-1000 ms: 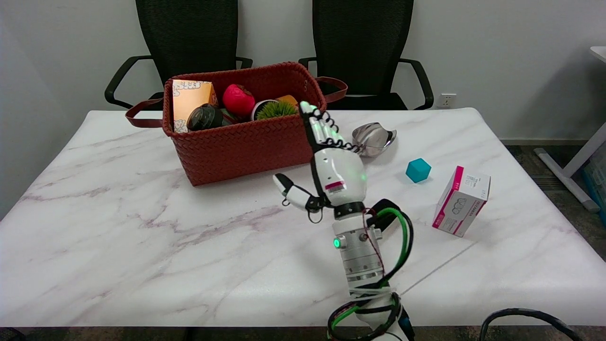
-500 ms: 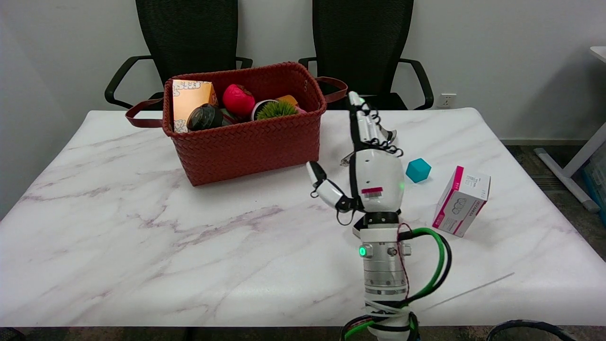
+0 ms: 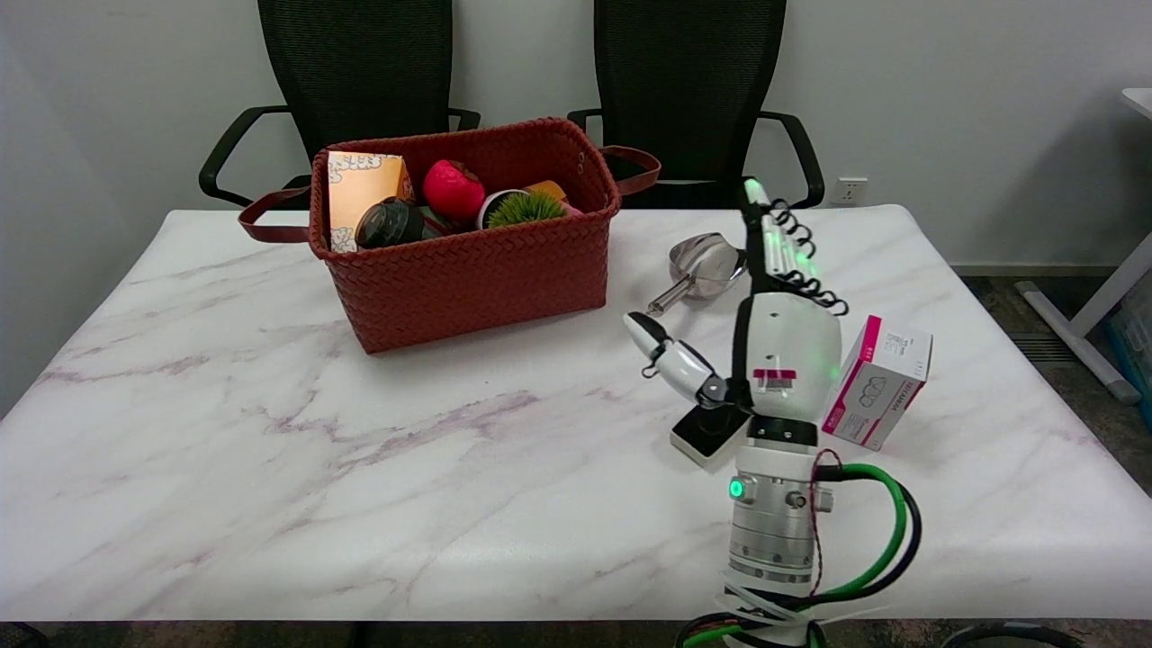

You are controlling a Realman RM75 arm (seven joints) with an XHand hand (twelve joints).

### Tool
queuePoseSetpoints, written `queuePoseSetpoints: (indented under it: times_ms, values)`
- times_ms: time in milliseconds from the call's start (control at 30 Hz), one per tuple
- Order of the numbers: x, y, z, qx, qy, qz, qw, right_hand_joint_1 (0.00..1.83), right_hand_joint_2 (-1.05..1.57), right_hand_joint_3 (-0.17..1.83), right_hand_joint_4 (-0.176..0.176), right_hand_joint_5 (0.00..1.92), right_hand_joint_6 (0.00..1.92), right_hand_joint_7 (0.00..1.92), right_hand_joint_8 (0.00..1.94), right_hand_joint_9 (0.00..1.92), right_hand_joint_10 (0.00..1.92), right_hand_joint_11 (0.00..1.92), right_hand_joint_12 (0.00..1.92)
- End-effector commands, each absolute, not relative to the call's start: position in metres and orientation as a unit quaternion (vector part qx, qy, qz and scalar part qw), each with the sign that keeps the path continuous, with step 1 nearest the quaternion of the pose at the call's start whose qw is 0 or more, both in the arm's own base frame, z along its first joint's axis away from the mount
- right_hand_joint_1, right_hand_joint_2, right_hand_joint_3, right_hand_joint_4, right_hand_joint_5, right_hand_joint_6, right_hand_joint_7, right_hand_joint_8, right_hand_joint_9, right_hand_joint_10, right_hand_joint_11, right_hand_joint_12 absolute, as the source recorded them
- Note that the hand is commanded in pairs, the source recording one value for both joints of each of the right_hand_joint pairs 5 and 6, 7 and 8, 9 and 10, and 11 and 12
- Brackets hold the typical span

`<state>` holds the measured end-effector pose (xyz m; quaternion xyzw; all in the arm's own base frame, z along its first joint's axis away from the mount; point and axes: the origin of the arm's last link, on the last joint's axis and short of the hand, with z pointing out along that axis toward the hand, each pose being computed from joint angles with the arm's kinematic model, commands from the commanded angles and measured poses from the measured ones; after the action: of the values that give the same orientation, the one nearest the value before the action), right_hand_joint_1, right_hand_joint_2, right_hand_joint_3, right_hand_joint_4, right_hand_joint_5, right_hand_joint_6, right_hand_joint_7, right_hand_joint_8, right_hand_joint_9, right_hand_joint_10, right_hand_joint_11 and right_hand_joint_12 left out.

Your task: Pick up the white paper box.

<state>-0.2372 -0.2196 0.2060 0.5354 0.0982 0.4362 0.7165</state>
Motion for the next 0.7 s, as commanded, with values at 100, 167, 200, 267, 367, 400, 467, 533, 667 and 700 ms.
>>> queuePoseSetpoints:
  times_ms: [100,167,200,267,367,400,467,533,667,700]
  values:
    - [-0.241,-0.195,0.238,0.438,0.112,0.466,0.76,0.88,0.67,-0.17,0.0,0.14,0.14,0.22,0.22,0.25,0.25,0.38,0.38]
    - [-0.241,-0.194,0.241,0.43,0.111,0.469,0.763,0.82,0.67,-0.17,0.0,0.09,0.09,0.16,0.16,0.23,0.23,0.37,0.37]
    - [-0.241,-0.193,0.243,0.426,0.111,0.47,0.765,0.81,0.68,-0.17,0.0,0.06,0.06,0.13,0.13,0.22,0.22,0.35,0.35]
    - [-0.241,-0.191,0.247,0.413,0.112,0.475,0.769,0.75,0.72,-0.17,0.0,0.01,0.01,0.08,0.08,0.2,0.2,0.33,0.33]
    - [-0.241,-0.188,0.253,0.393,0.111,0.481,0.776,0.68,0.77,-0.14,0.0,0.0,0.0,0.03,0.03,0.17,0.17,0.32,0.32]
    - [-0.241,-0.188,0.254,0.387,0.11,0.483,0.778,0.67,0.78,-0.09,0.0,0.0,0.0,0.02,0.02,0.16,0.16,0.31,0.31]
    - [-0.241,-0.187,0.259,0.373,0.106,0.487,0.783,0.65,0.8,-0.03,0.0,0.0,0.0,0.0,0.0,0.14,0.14,0.29,0.29]
    - [-0.241,-0.187,0.262,0.362,0.101,0.489,0.787,0.63,0.82,0.04,0.0,0.0,0.0,0.0,0.0,0.11,0.11,0.27,0.27]
    - [-0.244,-0.188,0.274,0.338,0.1,0.485,0.8,0.59,0.85,0.15,0.0,0.0,0.0,0.0,0.0,0.08,0.08,0.24,0.24]
    - [-0.244,-0.188,0.276,0.333,0.1,0.484,0.803,0.59,0.85,0.16,0.0,0.0,0.0,0.0,0.0,0.07,0.07,0.24,0.24]
